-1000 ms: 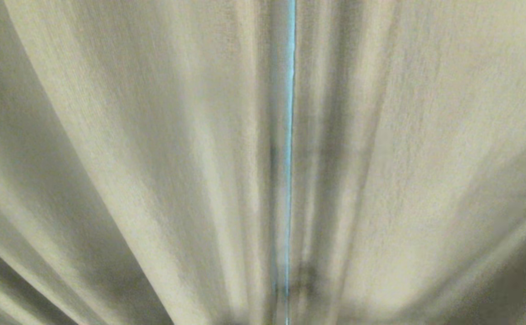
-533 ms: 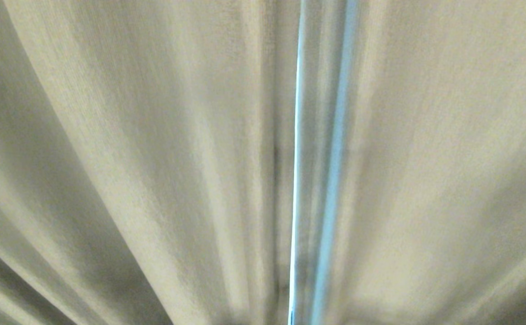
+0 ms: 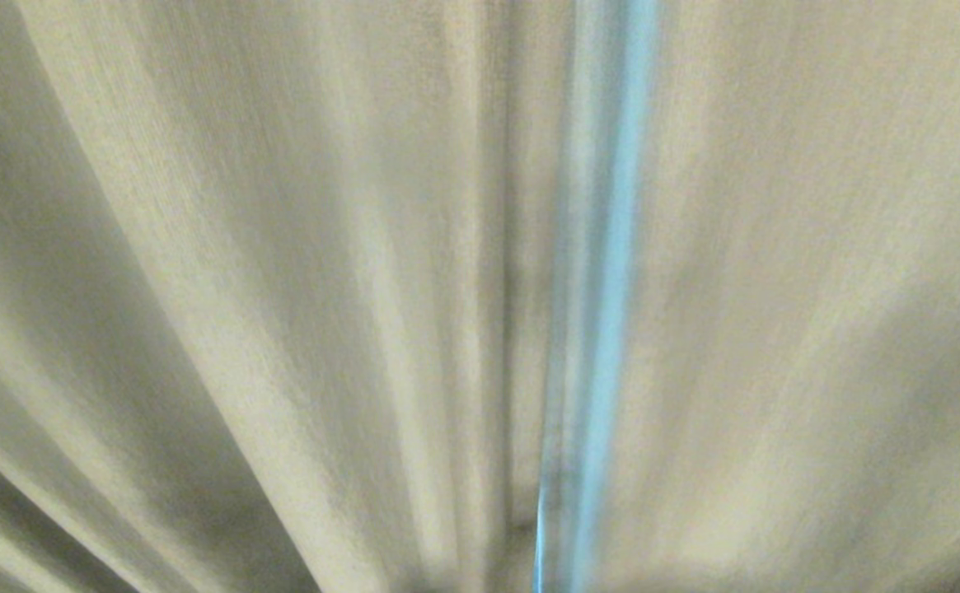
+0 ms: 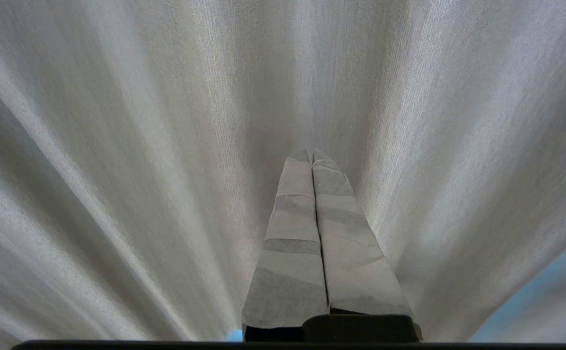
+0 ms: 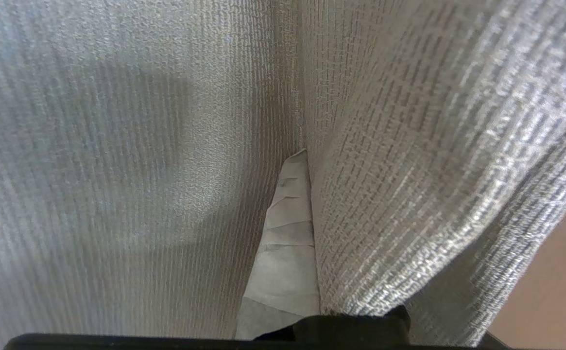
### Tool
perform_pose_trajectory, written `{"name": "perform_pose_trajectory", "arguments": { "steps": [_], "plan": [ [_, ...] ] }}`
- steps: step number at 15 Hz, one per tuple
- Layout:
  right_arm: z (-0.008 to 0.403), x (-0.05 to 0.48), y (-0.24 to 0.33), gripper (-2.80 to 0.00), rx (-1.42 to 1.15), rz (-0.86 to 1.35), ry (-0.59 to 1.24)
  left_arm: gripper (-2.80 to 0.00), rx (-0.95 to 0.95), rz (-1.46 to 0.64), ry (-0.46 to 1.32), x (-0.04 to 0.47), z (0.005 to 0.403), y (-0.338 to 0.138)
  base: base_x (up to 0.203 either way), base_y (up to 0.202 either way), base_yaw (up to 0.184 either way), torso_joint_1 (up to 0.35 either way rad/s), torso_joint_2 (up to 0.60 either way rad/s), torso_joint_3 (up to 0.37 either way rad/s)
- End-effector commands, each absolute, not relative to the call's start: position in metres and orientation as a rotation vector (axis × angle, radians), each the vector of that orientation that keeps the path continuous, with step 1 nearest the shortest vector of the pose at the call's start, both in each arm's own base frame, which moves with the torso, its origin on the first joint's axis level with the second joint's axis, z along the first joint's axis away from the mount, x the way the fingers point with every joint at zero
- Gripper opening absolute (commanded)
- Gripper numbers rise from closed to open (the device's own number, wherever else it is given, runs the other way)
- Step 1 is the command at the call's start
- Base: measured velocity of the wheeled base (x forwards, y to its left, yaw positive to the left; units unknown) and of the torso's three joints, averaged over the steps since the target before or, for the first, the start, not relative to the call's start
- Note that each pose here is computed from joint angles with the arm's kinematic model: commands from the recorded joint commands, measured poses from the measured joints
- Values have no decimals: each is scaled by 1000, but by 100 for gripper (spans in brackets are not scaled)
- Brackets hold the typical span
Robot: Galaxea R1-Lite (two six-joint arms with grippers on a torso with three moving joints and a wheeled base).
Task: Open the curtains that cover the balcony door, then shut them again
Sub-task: Pull the outer curtains open on both sides
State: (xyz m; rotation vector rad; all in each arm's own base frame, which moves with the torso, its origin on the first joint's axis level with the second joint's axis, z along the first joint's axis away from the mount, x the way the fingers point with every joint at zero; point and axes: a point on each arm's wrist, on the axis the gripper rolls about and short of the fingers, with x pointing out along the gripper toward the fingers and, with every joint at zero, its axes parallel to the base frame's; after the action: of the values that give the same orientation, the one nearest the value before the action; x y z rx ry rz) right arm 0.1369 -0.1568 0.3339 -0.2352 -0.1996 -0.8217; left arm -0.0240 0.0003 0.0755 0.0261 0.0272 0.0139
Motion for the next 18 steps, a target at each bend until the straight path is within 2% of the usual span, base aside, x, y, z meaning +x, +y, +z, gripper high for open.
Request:
{"name": "perform_pose_trajectory", "arguments": {
  "steps": [1, 18],
  "plan": [
    [331, 139, -167, -280, -232, -843, -183, -280, 26, 15, 28, -24, 76, 0, 0, 0, 0, 0, 0, 0],
    [317, 127, -202, -280, -186, -974, -132, -280, 26, 15, 28, -24, 76, 0, 0, 0, 0, 0, 0, 0]
  ]
}}
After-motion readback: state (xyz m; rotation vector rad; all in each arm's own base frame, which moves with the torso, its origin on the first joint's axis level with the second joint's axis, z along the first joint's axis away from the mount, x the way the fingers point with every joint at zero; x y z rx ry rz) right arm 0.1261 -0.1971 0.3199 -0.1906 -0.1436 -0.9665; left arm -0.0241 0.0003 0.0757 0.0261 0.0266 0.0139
